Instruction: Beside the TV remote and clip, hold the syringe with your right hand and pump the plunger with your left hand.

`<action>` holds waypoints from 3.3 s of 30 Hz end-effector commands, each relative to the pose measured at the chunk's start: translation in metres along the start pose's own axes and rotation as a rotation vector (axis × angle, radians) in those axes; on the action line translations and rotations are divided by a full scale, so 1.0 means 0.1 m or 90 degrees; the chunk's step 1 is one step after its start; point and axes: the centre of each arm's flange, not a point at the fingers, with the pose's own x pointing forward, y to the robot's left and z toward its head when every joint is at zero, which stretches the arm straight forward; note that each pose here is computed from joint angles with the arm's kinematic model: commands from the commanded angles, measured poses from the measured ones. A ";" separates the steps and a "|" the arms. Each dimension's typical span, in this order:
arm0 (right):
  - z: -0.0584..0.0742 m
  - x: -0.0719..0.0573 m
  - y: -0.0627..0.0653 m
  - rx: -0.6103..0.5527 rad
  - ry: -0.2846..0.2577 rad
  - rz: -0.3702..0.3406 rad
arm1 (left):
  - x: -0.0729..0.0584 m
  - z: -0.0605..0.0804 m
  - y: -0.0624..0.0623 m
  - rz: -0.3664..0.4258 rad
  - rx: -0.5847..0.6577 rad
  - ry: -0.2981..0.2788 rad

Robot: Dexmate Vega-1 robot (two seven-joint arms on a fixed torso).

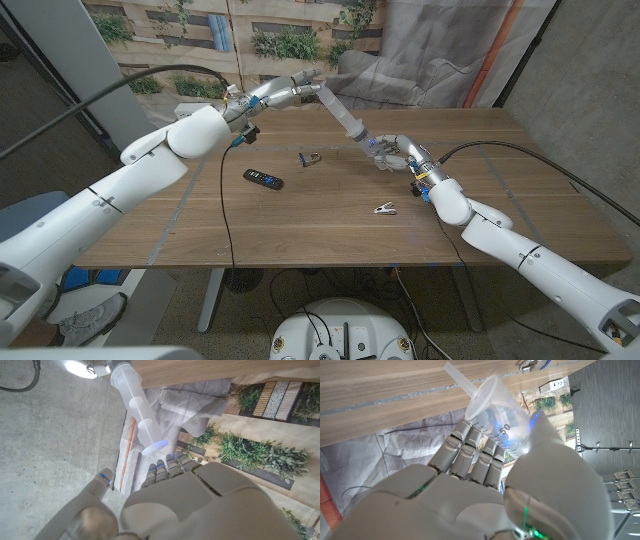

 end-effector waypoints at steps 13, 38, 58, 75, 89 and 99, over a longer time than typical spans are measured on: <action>-0.04 0.04 -0.03 0.013 0.001 -0.007 | 0.16 -0.02 -0.26 -0.031 0.001 -0.013; -0.03 0.06 -0.13 0.033 -0.006 -0.035 | 0.30 -0.06 -0.36 -0.081 -0.027 -0.015; 0.03 0.13 -0.09 0.045 -0.031 -0.031 | 0.44 -0.03 -0.42 -0.113 -0.026 -0.031; 0.07 0.21 -0.06 0.053 -0.044 -0.023 | 0.48 -0.01 -0.44 -0.117 -0.023 -0.033; 0.11 0.21 -0.07 0.055 -0.056 -0.027 | 0.53 0.07 -0.50 -0.133 -0.022 -0.046; 0.15 0.22 -0.06 0.067 -0.064 -0.031 | 0.49 0.12 -0.55 -0.143 -0.024 -0.043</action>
